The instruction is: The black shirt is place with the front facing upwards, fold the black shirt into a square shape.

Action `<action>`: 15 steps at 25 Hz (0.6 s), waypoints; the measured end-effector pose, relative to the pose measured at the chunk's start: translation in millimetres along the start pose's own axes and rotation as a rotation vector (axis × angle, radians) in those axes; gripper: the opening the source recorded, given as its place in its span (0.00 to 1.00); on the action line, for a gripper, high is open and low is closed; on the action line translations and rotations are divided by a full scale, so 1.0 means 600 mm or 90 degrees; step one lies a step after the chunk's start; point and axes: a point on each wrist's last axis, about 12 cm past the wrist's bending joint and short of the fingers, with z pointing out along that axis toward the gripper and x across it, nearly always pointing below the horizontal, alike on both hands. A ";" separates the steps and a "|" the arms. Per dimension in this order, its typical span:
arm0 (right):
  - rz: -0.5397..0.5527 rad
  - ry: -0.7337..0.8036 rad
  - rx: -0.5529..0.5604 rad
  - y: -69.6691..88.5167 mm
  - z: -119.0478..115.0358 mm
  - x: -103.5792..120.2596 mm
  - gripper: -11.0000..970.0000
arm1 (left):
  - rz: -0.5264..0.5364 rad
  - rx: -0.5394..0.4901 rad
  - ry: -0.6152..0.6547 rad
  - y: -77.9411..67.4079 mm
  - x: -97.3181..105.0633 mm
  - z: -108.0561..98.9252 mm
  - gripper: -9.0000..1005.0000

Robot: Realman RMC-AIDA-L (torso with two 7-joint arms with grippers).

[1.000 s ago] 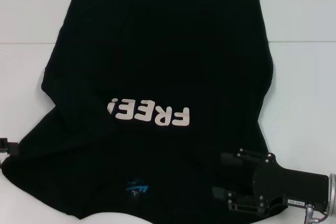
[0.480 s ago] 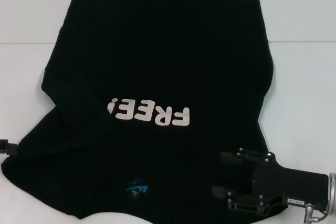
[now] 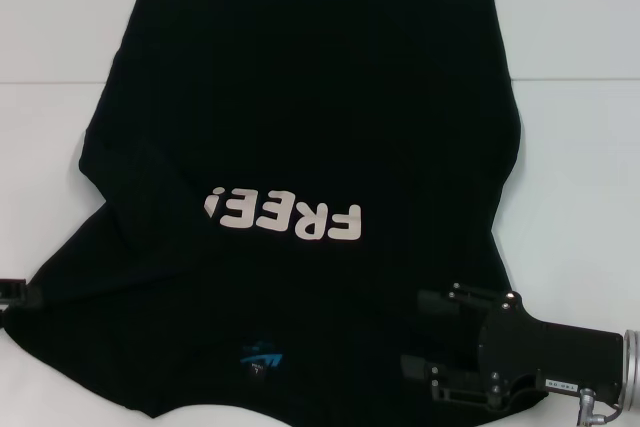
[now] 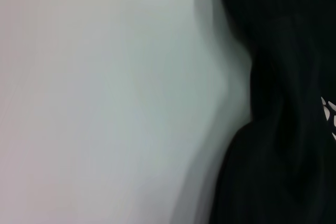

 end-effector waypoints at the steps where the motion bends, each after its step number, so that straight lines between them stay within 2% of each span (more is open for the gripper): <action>1: 0.000 0.000 0.000 0.000 0.000 0.000 0.80 | 0.000 0.001 0.001 0.000 0.001 0.001 0.73; 15: 0.010 -0.003 -0.004 0.002 0.001 0.000 0.80 | 0.031 0.013 0.028 -0.020 0.000 0.020 0.71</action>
